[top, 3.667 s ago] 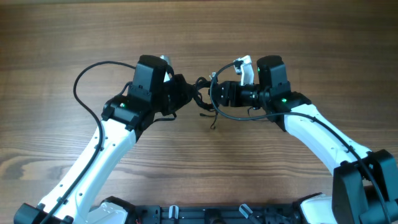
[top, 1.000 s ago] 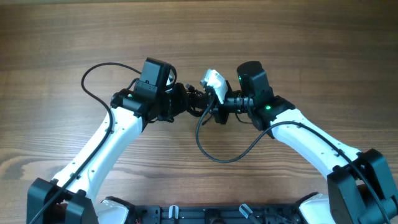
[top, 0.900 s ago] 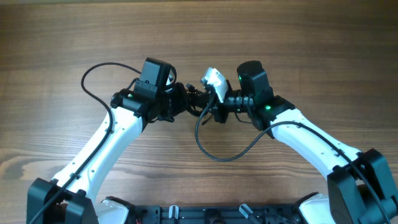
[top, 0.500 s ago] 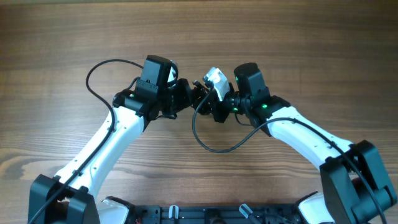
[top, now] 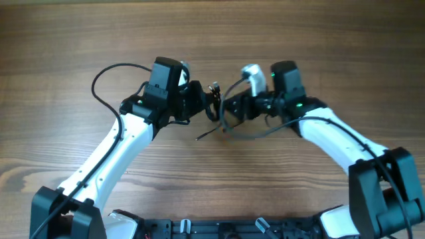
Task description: Untangle cables
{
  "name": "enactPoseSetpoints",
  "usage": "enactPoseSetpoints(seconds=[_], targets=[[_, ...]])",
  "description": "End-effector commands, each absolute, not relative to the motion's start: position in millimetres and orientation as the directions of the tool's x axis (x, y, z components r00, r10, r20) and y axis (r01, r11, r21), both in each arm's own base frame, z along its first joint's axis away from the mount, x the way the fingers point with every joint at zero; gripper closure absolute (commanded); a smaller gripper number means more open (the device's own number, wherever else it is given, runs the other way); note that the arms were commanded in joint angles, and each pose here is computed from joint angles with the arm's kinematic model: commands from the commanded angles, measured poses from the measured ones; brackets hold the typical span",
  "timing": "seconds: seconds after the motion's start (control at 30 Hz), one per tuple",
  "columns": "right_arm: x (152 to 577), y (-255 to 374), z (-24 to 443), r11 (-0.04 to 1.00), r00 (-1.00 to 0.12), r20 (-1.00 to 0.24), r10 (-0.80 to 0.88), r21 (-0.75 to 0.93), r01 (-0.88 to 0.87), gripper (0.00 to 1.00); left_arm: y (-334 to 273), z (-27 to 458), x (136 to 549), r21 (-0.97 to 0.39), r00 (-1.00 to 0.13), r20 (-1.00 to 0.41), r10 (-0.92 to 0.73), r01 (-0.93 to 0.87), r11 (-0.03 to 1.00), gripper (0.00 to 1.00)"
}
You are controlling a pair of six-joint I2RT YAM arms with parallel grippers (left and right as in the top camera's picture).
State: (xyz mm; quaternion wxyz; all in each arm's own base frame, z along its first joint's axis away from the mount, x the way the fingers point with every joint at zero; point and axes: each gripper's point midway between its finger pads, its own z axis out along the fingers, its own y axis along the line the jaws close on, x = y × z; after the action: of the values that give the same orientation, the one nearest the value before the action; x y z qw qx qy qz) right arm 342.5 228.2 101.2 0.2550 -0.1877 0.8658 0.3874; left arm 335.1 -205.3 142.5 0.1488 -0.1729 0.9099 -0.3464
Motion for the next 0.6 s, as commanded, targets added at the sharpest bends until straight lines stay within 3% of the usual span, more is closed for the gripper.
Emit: enactPoseSetpoints(seconds=[0.0, 0.07, 0.1, 0.17, 0.27, 0.33, 0.4, 0.47, 0.57], targets=[[333, 213, 96, 0.661, -0.884, -0.464, -0.055, 0.647, -0.38, 0.3, -183, 144, 352, -0.676, -0.79, -0.094, -0.606, -0.396, 0.621, 0.96], [318, 216, 87, 0.663, -0.894, -0.433, -0.114, 0.637, -0.393, 0.26, -178, 143, 355, -0.677, -0.745, -0.051, -0.665, -0.464, 0.571, 0.96], [308, 224, 85, 0.642, -0.864, -0.464, -0.196, 0.606, -0.47, 0.14, -177, 143, 355, -0.677, -0.714, -0.016, -0.7, -0.507, 0.533, 0.96], [302, 233, 85, 0.613, -0.825, -0.504, -0.256, 0.575, -0.542, 0.05, -178, 143, 355, -0.677, -0.703, 0.001, -0.711, -0.524, 0.516, 0.96], [318, 237, 86, 0.654, -0.772, -0.577, -0.266, 0.481, -0.584, 0.0, -176, 140, 351, -0.663, -0.711, -0.001, -0.703, -0.526, 0.533, 0.96], [334, 232, 91, 0.702, -0.814, -0.56, -0.15, 0.52, -0.487, 0.0, -177, 137, 345, -0.642, -0.815, -0.112, -0.569, -0.377, 0.668, 0.96], [342, 230, 100, 0.685, -0.849, -0.526, -0.053, 0.6, -0.414, 0.0, -182, 136, 338, -0.627, -0.878, -0.168, -0.448, -0.256, 0.736, 0.96], [331, 246, 126, 0.519, -0.822, -0.563, -0.087, 0.679, -0.52, 0.0, -195, 143, 333, -0.662, -0.919, -0.192, -0.344, -0.137, 0.737, 0.96], [320, 253, 128, 0.445, -0.837, -0.536, -0.111, 0.726, -0.524, 0.0, -219, 165, 330, -0.743, -0.943, -0.258, -0.211, 0.054, 0.668, 0.96]])
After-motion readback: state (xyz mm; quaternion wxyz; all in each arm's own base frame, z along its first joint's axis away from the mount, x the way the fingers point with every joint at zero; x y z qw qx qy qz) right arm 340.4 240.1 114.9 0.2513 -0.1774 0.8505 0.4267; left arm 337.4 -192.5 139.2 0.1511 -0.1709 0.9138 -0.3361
